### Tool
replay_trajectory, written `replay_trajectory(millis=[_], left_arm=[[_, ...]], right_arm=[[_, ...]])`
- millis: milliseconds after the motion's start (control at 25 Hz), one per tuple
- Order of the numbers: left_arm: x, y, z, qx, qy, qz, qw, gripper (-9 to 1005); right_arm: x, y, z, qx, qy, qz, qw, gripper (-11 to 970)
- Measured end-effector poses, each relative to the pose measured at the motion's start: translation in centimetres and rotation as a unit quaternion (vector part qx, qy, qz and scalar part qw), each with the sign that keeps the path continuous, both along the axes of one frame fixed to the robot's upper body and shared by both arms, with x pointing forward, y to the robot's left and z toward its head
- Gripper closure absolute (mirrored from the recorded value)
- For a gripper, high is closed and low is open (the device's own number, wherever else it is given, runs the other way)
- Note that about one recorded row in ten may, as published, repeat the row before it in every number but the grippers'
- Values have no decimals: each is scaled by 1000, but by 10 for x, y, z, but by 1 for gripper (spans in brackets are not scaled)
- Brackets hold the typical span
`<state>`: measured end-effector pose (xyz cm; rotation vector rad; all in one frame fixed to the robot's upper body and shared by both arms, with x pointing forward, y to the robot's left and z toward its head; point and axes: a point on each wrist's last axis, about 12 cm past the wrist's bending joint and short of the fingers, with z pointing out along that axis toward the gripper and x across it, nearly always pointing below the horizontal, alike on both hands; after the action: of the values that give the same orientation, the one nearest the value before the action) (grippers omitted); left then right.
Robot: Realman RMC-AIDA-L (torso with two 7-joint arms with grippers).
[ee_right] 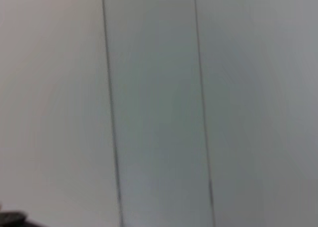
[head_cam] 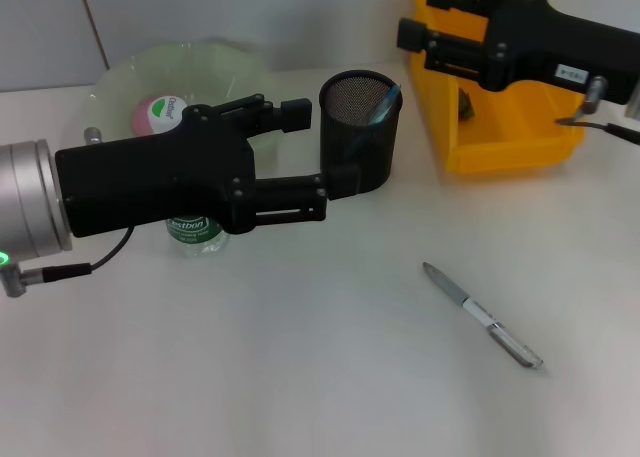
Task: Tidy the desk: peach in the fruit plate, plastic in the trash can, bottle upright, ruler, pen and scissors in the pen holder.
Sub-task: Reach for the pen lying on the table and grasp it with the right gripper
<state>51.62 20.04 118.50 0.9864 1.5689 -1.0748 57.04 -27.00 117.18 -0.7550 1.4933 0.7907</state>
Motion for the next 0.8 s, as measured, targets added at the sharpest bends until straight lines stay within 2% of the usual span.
replay_trajectory(millis=[200, 280, 320, 360, 440, 480, 560, 600, 640, 680, 720, 800], left_arm=[[-2, 3, 0, 5, 2, -6, 1000, 191], [-4, 5, -3, 14, 8, -9, 1000, 191], [-5, 6, -4, 19, 11, -10, 1000, 191], [-5, 7, -6, 26, 15, -10, 999, 191], [-7, 9, -10, 43, 28, -12, 999, 191], [-9, 12, -17, 66, 44, -13, 997, 192], [-11, 14, -19, 74, 49, -13, 996, 192], [-13, 18, -22, 83, 55, -14, 995, 192], [-13, 18, -22, 83, 55, -14, 995, 192], [-17, 26, -25, 98, 61, -13, 993, 192], [-19, 29, -26, 105, 64, -14, 992, 192], [-20, 37, -28, 119, 69, -12, 990, 193]], right_arm=[[-7, -14, 19, -51, 60, 17, 997, 292], [-13, -19, 30, -88, 101, 26, 991, 292], [-13, -19, 30, -88, 101, 26, 991, 292], [-17, -21, 37, -107, 127, 33, 986, 293], [-19, -21, 40, -112, 138, 35, 984, 293], [-23, -24, 45, -120, 163, 36, 979, 293], [-24, -26, 48, -124, 174, 34, 976, 293], [-25, -28, 52, -138, 205, 35, 968, 293], [-25, -28, 52, -138, 205, 35, 968, 293], [-25, -28, 57, -158, 243, 40, 956, 293], [-25, -28, 57, -158, 243, 40, 956, 293], [-23, -25, 60, -182, 277, 44, 942, 293]])
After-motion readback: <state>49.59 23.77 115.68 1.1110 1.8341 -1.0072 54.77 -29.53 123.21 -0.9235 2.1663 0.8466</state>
